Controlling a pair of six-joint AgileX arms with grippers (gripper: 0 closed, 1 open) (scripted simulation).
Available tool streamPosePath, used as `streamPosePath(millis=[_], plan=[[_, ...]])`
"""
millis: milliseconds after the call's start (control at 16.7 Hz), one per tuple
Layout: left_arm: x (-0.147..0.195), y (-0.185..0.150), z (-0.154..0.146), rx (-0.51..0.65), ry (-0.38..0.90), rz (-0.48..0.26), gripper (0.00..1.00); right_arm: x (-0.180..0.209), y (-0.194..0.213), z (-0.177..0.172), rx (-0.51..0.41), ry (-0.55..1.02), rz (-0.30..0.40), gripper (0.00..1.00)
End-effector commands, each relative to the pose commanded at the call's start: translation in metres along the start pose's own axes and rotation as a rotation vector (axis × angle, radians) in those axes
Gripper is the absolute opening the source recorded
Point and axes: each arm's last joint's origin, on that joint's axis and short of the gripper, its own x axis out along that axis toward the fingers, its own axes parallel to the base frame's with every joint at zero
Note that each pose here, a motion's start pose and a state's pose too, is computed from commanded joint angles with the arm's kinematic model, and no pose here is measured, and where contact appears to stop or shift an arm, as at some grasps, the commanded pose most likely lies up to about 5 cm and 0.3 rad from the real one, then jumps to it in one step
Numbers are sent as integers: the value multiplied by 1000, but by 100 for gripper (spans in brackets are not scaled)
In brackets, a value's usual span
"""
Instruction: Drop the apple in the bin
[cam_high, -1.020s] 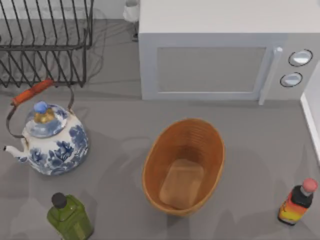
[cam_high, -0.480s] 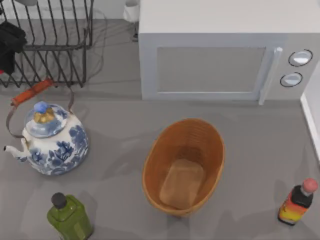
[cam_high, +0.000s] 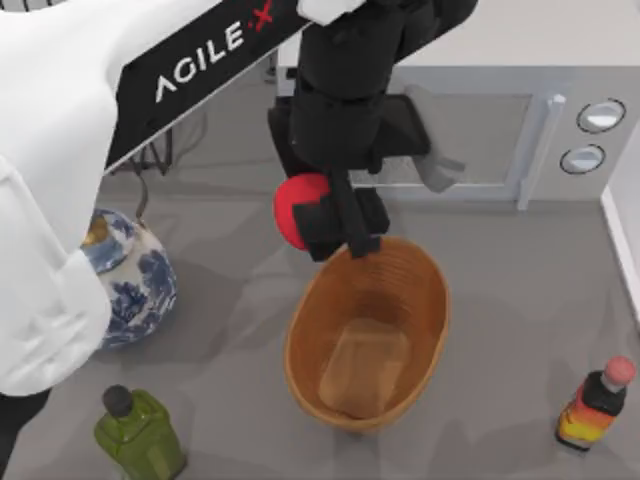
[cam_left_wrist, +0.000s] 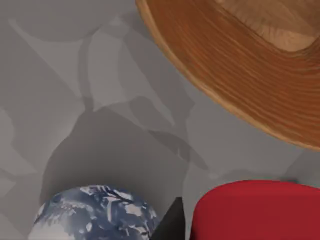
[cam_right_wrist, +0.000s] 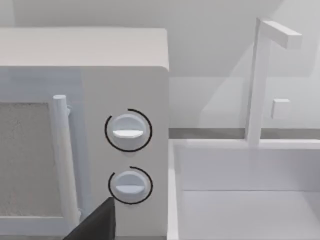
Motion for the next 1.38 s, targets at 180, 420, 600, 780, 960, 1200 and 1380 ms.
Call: streamPosePath(millis=[180, 420, 600, 780, 960, 1200, 1380], plan=[[4, -45, 43, 154, 36, 65, 0, 0, 0, 0, 0, 0, 0, 100], [4, -66, 57, 215, 45, 101, 0, 0, 0, 0, 0, 0, 0, 100], [4, -65, 56, 213, 42, 99, 0, 0, 0, 0, 0, 0, 0, 100], [7, -63, 56, 209, 36, 102, 0, 0, 0, 0, 0, 0, 0, 100], [24, -59, 57, 201, 46, 93, 0, 0, 0, 0, 0, 0, 0, 100], [40, -57, 57, 200, 46, 92, 0, 0, 0, 0, 0, 0, 0, 100], [55, -57, 57, 208, 49, 91, 0, 0, 0, 0, 0, 0, 0, 100]])
